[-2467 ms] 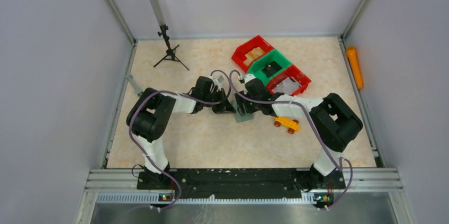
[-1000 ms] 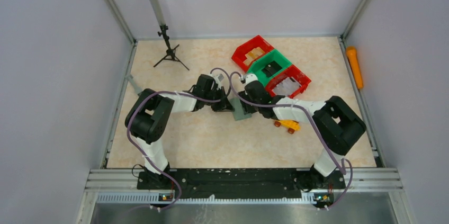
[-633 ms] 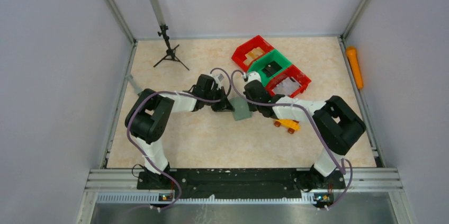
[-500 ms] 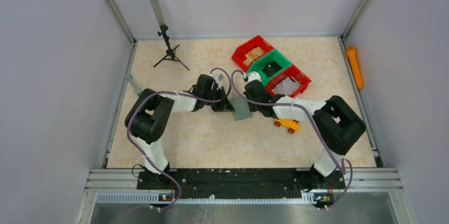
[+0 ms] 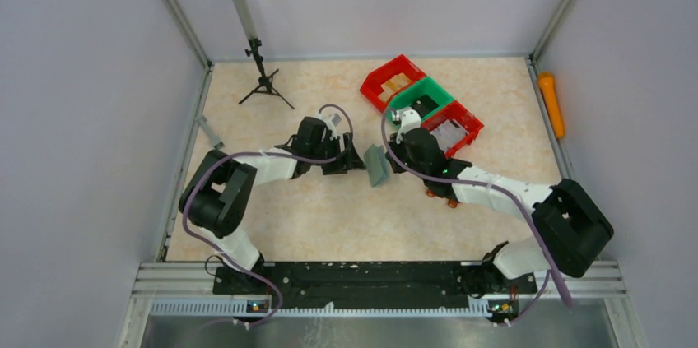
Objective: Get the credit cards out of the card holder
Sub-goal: Open the card holder at the center of the board.
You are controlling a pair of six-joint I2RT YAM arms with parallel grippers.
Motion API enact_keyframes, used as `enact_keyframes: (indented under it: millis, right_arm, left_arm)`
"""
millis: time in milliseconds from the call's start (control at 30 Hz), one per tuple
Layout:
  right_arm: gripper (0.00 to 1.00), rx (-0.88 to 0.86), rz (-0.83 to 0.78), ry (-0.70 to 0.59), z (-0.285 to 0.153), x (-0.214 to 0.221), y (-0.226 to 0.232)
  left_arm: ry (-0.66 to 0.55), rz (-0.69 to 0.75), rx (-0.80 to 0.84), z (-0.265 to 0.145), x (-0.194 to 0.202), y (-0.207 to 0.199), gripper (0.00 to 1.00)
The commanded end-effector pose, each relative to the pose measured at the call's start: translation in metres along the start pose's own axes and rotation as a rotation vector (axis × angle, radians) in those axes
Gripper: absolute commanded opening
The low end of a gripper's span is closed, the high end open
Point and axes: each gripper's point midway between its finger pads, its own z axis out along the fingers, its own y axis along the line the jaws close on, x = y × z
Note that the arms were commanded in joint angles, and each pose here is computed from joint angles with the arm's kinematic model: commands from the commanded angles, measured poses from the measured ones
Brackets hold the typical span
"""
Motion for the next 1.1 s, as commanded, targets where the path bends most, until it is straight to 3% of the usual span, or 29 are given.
enact_keyframes:
  millis: [0,133,467,1067]
  right_arm:
    - [0.00,-0.115,0.049,-0.169,-0.015,-0.042,0.019]
    - [0.00,-0.126,0.052,-0.180,-0.018,-0.043,0.019]
    - [0.00,-0.097,0.038,-0.109,-0.005,-0.032,0.017]
    - [0.00,-0.206,0.032,-0.164,-0.017,-0.040,0.033]
  left_arm:
    - [-0.056,0.050,0.032,-0.017,-0.004,-0.009,0.79]
    - [-0.074,0.076,0.093,-0.023,-0.005,-0.021,0.90]
    - [-0.025,0.060,0.161,-0.015,0.001,-0.029,0.86]
    - [-0.065,0.103,0.235,-0.025,-0.001,-0.043,0.97]
